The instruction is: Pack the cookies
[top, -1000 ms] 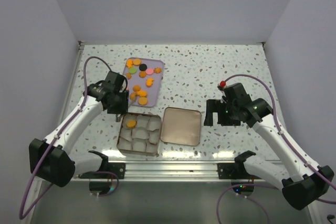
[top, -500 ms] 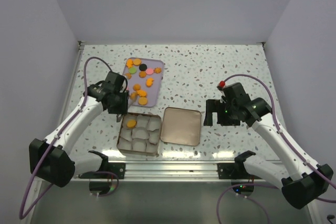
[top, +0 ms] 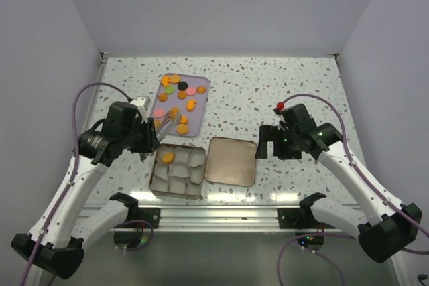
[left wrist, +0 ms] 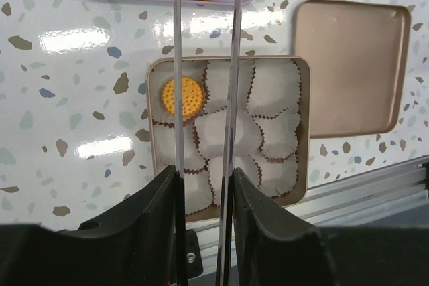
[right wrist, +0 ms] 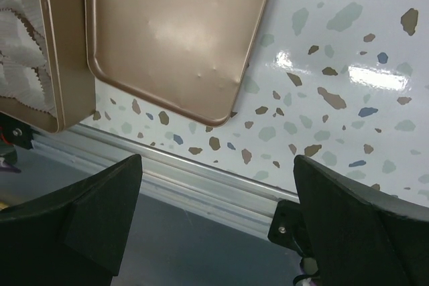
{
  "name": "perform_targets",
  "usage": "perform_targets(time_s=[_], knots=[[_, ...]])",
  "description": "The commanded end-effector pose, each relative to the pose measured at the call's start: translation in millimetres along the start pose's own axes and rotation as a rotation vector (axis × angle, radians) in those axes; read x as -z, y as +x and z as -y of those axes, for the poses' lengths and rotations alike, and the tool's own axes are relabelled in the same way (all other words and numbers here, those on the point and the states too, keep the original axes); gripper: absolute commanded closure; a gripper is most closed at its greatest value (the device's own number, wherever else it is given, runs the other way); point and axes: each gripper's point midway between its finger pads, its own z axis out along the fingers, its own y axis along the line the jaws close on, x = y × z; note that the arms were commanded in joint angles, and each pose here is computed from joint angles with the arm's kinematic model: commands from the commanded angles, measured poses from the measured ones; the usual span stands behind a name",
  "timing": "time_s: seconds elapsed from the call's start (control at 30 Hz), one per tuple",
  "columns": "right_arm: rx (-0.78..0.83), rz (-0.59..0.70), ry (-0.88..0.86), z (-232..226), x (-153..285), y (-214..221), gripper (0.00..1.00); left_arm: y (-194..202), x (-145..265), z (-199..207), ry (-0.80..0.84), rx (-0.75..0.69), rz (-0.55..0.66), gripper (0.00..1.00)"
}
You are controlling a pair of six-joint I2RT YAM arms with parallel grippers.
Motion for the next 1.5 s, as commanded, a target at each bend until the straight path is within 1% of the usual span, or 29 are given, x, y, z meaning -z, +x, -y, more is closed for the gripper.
perform_targets(time_s=[0.0,0.13,0.23,0.37,0.57,0.8,0.83,0.87,0.97,1.3,1.47], knots=[[-0.019,-0.005,-0.061,-13,-6,-3,0.01,15,15,10,0.074,0.026,-0.003,0.71],[-0.019,-0.007,-0.068,-15,-9,-4,0.01,38,24,23,0.185,0.048,-0.025,0.72],[-0.015,-0.005,-0.061,-14,-10,-5,0.01,55,29,27,0.234,0.065,-0.034,0.71],[-0.013,-0.014,-0.06,-14,-12,-4,0.01,83,29,22,0.243,0.089,-0.082,0.71],[-0.007,-0.032,-0.057,-14,-15,0,0.01,101,28,12,0.211,0.093,-0.113,0.71],[0.011,-0.058,-0.051,-16,-17,5,0.01,103,26,7,0.187,0.094,-0.105,0.7],[0.021,-0.06,-0.051,-16,-17,6,0.02,104,25,7,0.185,0.096,-0.106,0.68],[0.022,-0.059,-0.05,-17,-16,5,0.01,104,25,6,0.178,0.098,-0.107,0.64],[0.032,-0.063,-0.05,-19,-17,3,0.01,103,25,4,0.168,0.098,-0.095,0.58],[0.042,-0.067,-0.045,-22,-19,-1,0.01,97,24,4,0.164,0.094,-0.085,0.54],[0.043,-0.071,-0.044,-23,-20,-1,0.01,90,31,4,0.155,0.08,-0.067,0.53]])
